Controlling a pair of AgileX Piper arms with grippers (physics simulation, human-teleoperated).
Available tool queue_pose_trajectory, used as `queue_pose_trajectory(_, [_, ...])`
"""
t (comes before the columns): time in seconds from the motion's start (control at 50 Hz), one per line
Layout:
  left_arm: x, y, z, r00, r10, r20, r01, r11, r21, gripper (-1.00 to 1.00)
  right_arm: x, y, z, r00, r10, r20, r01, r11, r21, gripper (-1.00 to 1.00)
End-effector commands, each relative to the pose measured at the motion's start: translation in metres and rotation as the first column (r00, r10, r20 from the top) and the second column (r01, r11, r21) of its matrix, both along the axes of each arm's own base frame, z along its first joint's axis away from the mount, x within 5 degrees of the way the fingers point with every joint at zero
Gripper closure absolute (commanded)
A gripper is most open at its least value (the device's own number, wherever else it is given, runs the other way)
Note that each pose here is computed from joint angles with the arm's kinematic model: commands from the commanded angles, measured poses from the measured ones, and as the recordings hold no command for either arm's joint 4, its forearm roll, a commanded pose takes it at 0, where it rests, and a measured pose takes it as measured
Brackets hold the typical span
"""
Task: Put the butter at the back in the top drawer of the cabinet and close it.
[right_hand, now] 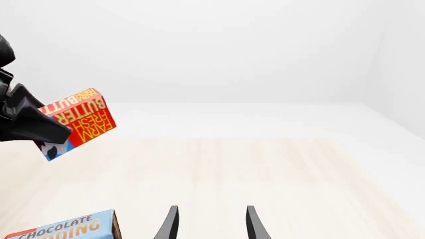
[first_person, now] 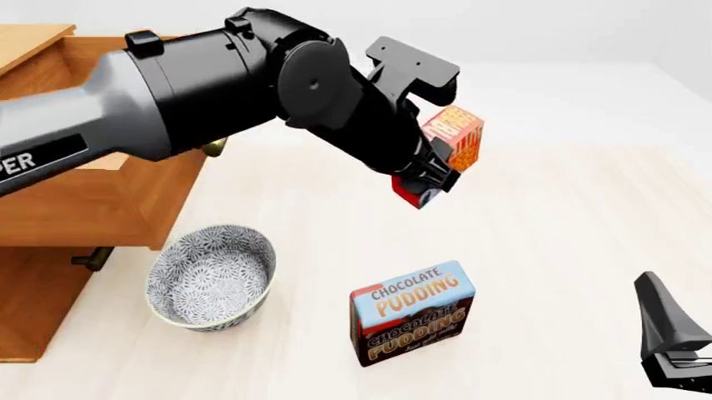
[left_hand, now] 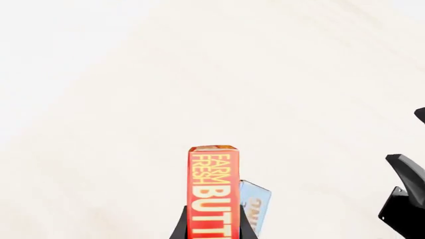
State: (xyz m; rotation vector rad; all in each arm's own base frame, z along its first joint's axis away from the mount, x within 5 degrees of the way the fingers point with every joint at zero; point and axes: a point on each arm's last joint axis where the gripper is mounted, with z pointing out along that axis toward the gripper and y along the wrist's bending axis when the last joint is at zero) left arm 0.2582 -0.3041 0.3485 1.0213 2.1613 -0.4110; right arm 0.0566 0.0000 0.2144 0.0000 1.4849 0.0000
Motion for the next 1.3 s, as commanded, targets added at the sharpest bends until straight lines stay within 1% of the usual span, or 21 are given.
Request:
queue_pose_trajectory(0.02, [-0.006,0.033,0.026,0.998,0.023,0.051,-0.022,0.999,-0.023,1.00,0.000,0.000,0.000,1.000,0.000,0.000,0.000,1.000,0.000,-1.00])
queue_pose_trajectory(0.08, [-0.007,0.039,0.031,0.998,0.033,0.055,-0.032,0.999,-0.027,1.00,0.000,0.000,0.000,1.000,0.000,0.000,0.000,1.000,0.000,-1.00])
queue_pose_trajectory(0.18, [-0.013,0.043,0.036,0.998,0.041,0.046,-0.039,0.999,-0.038,1.00,0.000,0.000,0.000,1.000,0.000,0.000,0.000,1.000,0.000,-1.00])
queue_pose_trajectory(0.2, [-0.014,0.049,0.040,0.997,0.044,0.058,-0.041,0.998,-0.040,1.00,0.000,0.000,0.000,1.000,0.000,0.000,0.000,1.000,0.000,-1.00])
queue_pose_trajectory(0.24, [-0.018,0.053,0.042,0.997,0.046,0.054,-0.044,0.998,-0.039,1.00,0.000,0.000,0.000,1.000,0.000,0.000,0.000,1.000,0.000,-1.00])
queue_pose_trajectory(0.26, [-0.018,0.059,0.043,0.997,0.052,0.061,-0.050,0.998,-0.037,1.00,0.000,0.000,0.000,1.000,0.000,0.000,0.000,1.000,0.000,-1.00])
queue_pose_trajectory(0.3, [-0.019,0.062,0.044,0.997,0.059,0.053,-0.058,0.998,-0.036,1.00,0.000,0.000,0.000,1.000,0.000,0.000,0.000,1.000,0.000,-1.00])
queue_pose_trajectory(0.34, [-0.020,0.075,0.049,0.995,0.073,0.074,-0.070,0.997,-0.035,1.00,0.000,0.000,0.000,1.000,0.000,0.000,0.000,1.000,0.000,-1.00])
queue_pose_trajectory(0.4, [-0.020,0.080,0.051,0.994,0.087,0.067,-0.085,0.996,-0.036,1.00,0.000,0.000,0.000,1.000,0.000,0.000,0.000,1.000,0.000,-1.00])
queue_pose_trajectory(0.5, [-0.024,0.100,0.058,0.990,0.118,0.081,-0.115,0.993,-0.037,1.00,0.000,0.000,0.000,1.000,0.000,0.000,0.000,1.000,0.000,-1.00])
queue_pose_trajectory(0.58, [-0.024,0.108,0.060,0.987,0.139,0.078,-0.136,0.990,-0.040,1.00,0.000,0.000,0.000,1.000,0.000,0.000,0.000,1.000,0.000,-1.00])
queue_pose_trajectory(0.64, [-0.026,0.107,0.062,0.987,0.145,0.067,-0.142,0.989,-0.043,1.00,0.000,0.000,0.000,1.000,0.000,0.000,0.000,1.000,0.000,-1.00])
queue_pose_trajectory(0.7, [-0.028,0.115,0.066,0.985,0.156,0.074,-0.153,0.987,-0.045,1.00,0.000,0.000,0.000,1.000,0.000,0.000,0.000,1.000,0.000,-1.00])
queue_pose_trajectory(0.72, [-0.029,0.121,0.070,0.983,0.164,0.085,-0.161,0.986,-0.046,1.00,0.000,0.000,0.000,1.000,0.000,0.000,0.000,1.000,0.000,-1.00])
queue_pose_trajectory(0.76, [-0.029,0.121,0.072,0.983,0.169,0.078,-0.165,0.985,-0.051,1.00,0.000,0.000,0.000,1.000,0.000,0.000,0.000,1.000,0.000,-1.00])
queue_pose_trajectory(0.8, [-0.029,0.126,0.071,0.981,0.177,0.084,-0.173,0.984,-0.046,1.00,0.000,0.000,0.000,1.000,0.000,0.000,0.000,1.000,0.000,-1.00])
queue_pose_trajectory(0.84, [-0.029,0.126,0.070,0.981,0.178,0.081,-0.175,0.983,-0.046,1.00,0.000,0.000,0.000,1.000,0.000,0.000,0.000,1.000,0.000,-1.00])
queue_pose_trajectory(1.04, [-0.036,0.154,0.087,0.967,0.226,0.115,-0.222,0.974,-0.051,1.00,0.000,0.000,0.000,1.000,0.000,0.000,0.000,1.000,0.000,-1.00])
queue_pose_trajectory(1.08, [-0.037,0.155,0.088,0.967,0.229,0.114,-0.225,0.973,-0.052,1.00,0.000,0.000,0.000,1.000,0.000,0.000,0.000,1.000,0.000,-1.00])
queue_pose_trajectory(1.3, [-0.045,0.178,0.106,0.950,0.275,0.146,-0.268,0.961,-0.067,1.00,0.000,0.000,0.000,1.000,0.000,0.000,0.000,1.000,0.000,-1.00])
